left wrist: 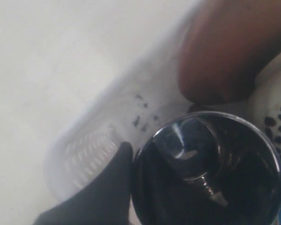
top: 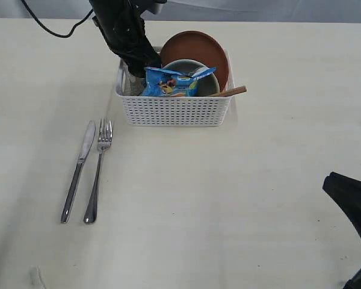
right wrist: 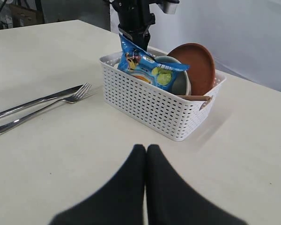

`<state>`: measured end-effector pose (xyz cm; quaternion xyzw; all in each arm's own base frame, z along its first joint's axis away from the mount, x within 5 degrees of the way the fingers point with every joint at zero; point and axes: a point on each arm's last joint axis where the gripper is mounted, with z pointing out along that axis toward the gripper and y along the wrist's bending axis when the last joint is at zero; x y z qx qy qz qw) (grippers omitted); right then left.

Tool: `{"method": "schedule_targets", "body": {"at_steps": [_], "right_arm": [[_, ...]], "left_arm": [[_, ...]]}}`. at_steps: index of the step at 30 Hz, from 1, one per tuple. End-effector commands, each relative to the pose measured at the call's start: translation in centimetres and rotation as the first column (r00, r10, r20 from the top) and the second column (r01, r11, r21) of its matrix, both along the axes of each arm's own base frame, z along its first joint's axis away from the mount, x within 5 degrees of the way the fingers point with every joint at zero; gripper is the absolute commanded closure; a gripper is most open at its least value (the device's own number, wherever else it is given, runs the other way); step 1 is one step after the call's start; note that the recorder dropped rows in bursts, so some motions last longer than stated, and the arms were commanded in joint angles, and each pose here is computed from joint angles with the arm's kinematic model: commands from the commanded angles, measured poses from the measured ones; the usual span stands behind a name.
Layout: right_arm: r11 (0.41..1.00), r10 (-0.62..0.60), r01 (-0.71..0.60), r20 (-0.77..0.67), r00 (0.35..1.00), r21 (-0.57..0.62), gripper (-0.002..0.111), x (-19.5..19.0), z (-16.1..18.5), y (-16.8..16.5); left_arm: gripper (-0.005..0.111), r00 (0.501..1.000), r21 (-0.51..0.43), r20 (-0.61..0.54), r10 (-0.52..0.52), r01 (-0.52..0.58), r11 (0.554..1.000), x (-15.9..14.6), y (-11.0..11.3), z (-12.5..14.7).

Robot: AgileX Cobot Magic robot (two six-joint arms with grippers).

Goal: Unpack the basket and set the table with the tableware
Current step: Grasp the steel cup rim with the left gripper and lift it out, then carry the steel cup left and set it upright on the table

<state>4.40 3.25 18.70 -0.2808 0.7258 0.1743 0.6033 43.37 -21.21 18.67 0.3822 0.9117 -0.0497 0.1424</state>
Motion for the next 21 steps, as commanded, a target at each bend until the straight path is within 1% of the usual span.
{"method": "schedule_targets", "body": {"at_steps": [1,4,12,17,21], "right_arm": [[1.0,0.005,-0.005,0.006,1.0,-0.003,0.108,0.0,-0.1,0.0],[1.0,0.005,-0.005,0.006,1.0,-0.003,0.108,0.0,-0.1,0.0],[1.0,0.005,-0.005,0.006,1.0,-0.003,0.108,0.0,-0.1,0.0],[1.0,0.005,-0.005,0.006,1.0,-0.003,0.108,0.0,-0.1,0.0],[1.0,0.005,-0.005,0.006,1.0,-0.003,0.108,0.0,-0.1,0.0]], "left_arm": [[0.107,0.999,0.001,0.052,0.003,-0.003,1.0,-0.1,0.2,2.0],[0.107,0.996,0.019,0.093,0.014,-0.015,1.0,-0.2,0.6,3.4],[0.107,0.987,-0.02,0.157,0.036,-0.034,0.999,-0.9,1.0,6.8],[0.107,0.973,-0.07,0.22,0.074,-0.06,0.996,-1.3,1.2,9.2],[0.107,0.949,-0.15,0.286,0.132,-0.092,0.984,-1.7,1.2,11.6]]}}
